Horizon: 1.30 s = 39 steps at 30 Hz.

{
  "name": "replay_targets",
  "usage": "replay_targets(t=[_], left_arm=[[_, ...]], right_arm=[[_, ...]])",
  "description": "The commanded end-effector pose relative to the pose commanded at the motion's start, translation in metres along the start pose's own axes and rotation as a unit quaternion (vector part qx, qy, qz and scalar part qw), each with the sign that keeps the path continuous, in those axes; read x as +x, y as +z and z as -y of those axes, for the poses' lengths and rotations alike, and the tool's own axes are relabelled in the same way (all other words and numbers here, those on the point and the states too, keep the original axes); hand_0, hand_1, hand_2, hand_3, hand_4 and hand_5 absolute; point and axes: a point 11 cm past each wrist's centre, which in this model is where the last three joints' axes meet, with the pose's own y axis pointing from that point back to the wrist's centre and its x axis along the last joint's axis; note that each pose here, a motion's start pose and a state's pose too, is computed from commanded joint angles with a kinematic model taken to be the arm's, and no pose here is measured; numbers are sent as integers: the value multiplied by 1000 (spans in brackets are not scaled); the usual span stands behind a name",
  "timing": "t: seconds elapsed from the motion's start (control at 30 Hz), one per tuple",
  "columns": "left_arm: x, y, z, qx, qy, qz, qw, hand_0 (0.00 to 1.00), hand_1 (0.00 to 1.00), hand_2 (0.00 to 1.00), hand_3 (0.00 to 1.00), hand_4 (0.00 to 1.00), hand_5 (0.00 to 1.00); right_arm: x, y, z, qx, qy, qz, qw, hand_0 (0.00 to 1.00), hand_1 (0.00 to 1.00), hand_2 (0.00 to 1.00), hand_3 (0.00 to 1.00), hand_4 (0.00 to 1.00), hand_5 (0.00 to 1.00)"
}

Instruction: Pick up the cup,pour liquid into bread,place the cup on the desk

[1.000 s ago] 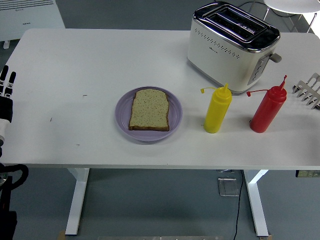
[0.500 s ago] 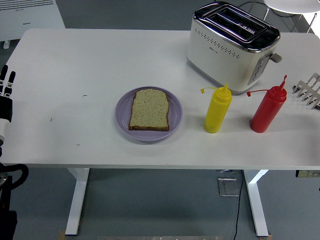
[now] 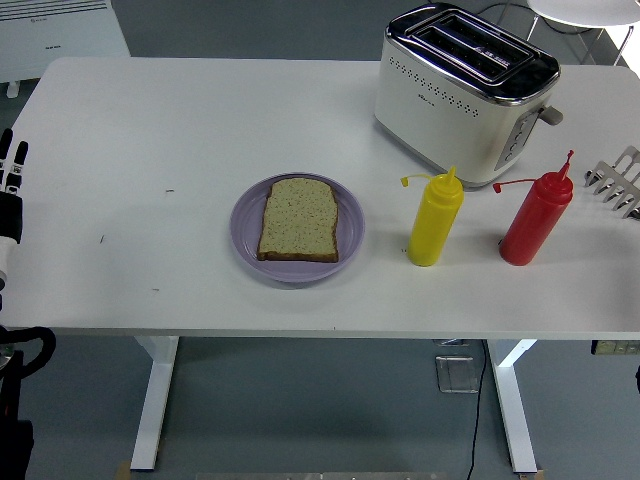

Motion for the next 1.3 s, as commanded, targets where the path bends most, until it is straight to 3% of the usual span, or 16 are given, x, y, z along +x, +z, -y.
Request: replay_targets(t=[1.3], left_arm=[[-1,-2,0,2,0,0,1000,809,752,746,734,483,998]], right_arm=[[-1,-5,0,6,-5,-8,1000,825,750,796,809,655,338]])
